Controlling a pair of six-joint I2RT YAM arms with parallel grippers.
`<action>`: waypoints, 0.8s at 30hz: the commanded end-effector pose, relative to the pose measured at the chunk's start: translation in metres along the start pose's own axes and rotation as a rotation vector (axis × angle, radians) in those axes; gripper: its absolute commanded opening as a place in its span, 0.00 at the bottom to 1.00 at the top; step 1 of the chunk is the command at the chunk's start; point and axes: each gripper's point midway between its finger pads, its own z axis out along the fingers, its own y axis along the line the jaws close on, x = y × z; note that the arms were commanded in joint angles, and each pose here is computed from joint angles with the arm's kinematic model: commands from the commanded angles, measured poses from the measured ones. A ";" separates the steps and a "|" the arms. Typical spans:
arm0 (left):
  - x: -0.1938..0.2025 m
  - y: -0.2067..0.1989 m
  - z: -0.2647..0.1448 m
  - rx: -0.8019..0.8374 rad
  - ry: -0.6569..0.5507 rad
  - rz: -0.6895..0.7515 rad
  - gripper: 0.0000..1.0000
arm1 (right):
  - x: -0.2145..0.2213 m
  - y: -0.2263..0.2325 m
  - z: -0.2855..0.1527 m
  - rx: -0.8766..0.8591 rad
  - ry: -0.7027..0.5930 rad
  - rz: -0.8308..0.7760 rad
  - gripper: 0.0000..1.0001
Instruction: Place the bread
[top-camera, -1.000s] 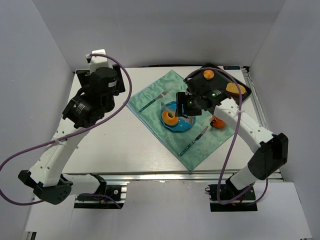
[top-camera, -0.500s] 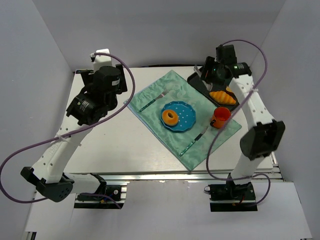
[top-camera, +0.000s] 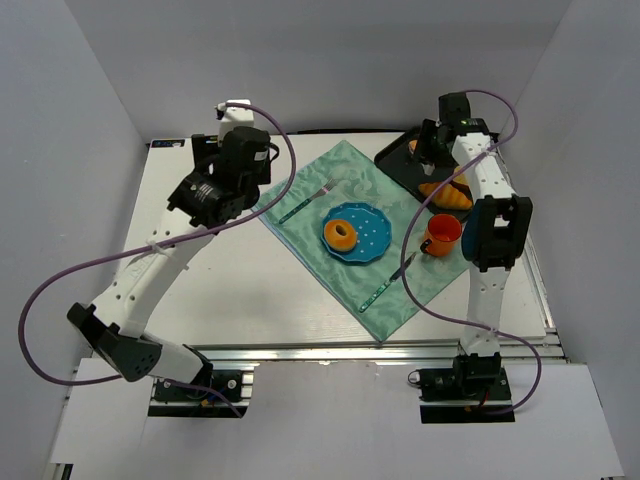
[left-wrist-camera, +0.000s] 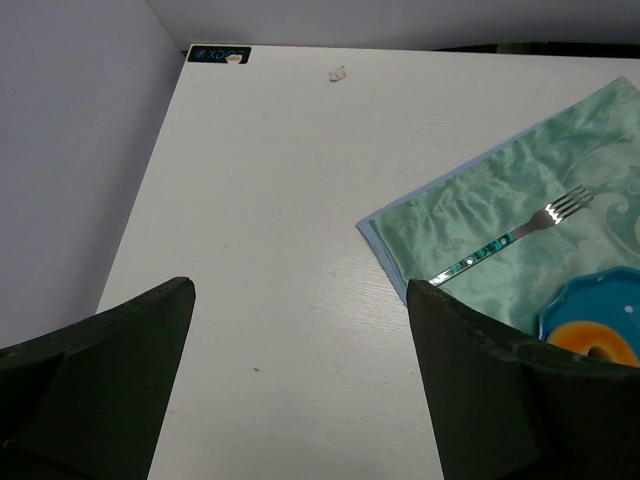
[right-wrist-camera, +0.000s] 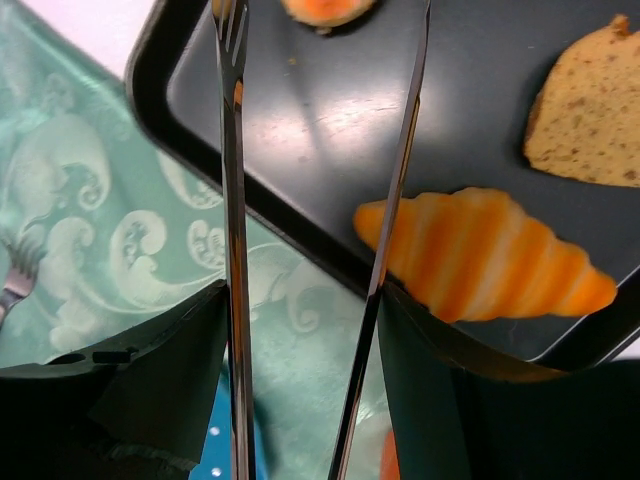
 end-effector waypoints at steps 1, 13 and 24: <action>-0.008 0.000 0.002 -0.013 -0.019 0.005 0.98 | -0.037 -0.002 -0.007 -0.044 -0.106 -0.004 0.65; -0.001 -0.008 0.013 -0.040 0.004 0.038 0.98 | -0.013 0.001 0.051 -0.129 -0.033 -0.014 0.62; -0.005 -0.005 0.012 -0.051 -0.004 0.037 0.98 | -0.035 0.002 0.016 -0.113 -0.110 0.009 0.24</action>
